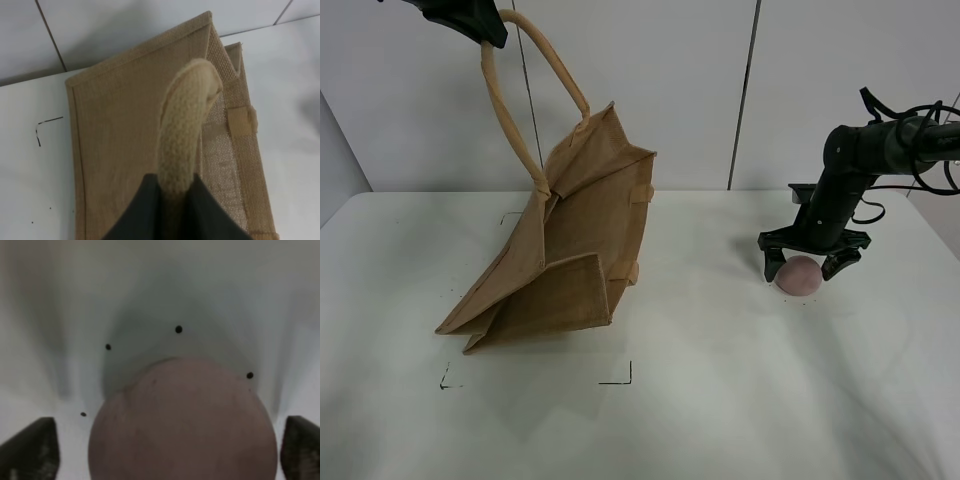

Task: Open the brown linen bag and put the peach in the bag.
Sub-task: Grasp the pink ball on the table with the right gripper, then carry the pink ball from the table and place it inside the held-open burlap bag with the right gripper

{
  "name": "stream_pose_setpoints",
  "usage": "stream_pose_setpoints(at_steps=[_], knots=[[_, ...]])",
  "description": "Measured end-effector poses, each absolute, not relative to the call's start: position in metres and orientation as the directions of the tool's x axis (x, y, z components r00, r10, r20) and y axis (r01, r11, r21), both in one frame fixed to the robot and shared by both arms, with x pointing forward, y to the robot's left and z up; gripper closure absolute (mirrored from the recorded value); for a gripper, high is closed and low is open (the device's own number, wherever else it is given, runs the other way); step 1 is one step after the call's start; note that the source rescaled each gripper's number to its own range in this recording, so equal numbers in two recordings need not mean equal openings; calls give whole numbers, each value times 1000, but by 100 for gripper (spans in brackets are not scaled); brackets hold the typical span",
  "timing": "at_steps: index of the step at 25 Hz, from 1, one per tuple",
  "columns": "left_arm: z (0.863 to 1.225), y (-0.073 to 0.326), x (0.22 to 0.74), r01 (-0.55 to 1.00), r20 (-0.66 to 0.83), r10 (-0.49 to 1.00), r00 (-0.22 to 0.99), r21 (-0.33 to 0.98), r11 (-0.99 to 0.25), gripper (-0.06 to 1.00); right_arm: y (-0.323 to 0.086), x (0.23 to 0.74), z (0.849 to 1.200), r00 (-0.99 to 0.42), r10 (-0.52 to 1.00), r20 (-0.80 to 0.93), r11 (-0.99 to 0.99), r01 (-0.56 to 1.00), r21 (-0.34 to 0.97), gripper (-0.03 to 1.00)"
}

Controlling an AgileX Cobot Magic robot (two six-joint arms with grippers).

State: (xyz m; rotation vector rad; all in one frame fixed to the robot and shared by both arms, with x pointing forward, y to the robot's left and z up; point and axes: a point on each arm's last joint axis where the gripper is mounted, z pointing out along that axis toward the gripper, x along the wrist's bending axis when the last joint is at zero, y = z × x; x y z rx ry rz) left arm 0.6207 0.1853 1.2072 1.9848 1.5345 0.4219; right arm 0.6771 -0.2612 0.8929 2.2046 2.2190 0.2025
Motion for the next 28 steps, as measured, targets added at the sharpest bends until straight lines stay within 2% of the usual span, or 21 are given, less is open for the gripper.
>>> stream_pose_setpoints(at_steps=[1, 3, 5, 6, 8, 11, 13, 20, 24, 28], knots=[[1207, 185, 621, 766, -103, 953, 285, 622, -162, 94, -261, 677, 893, -11, 996, 86, 2, 995, 98, 12], [1207, 185, 621, 766, -103, 953, 285, 622, -162, 94, -261, 677, 893, -12, 996, 83, 4, 995, 97, 36], [1207, 185, 621, 766, -103, 953, 285, 622, -162, 94, -262, 677, 893, -18, 997, 81, 11, 996, 92, 72], [1207, 185, 621, 766, -103, 953, 285, 622, -162, 94, -262, 677, 894, -19, 996, 82, 12, 996, 88, 86], [1207, 185, 621, 766, -103, 953, 285, 622, -162, 94, -261, 677, 897, -29, 996, 82, 22, 996, 84, 97], [1207, 185, 621, 766, -104, 953, 286, 622, -162, 94, -261, 679, 909, -48, 995, 83, 40, 995, 89, 97], [1207, 185, 621, 766, -104, 953, 286, 622, -162, 94, -261, 682, 928, -57, 995, 84, 47, 993, 110, 97], [1207, 185, 621, 766, -104, 953, 286, 622, -162, 94, -241, 681, 1056, -135, 985, 107, 88, 929, 360, 97], [1207, 185, 621, 766, -104, 953, 286, 622, -162, 94, -202, 672, 1097, -247, 960, 131, 163, 875, 456, 97], [1207, 185, 621, 766, -103, 953, 287, 622, -163, 94, -149, 660, 1104, -358, 914, 194, 223, 839, 495, 97]])
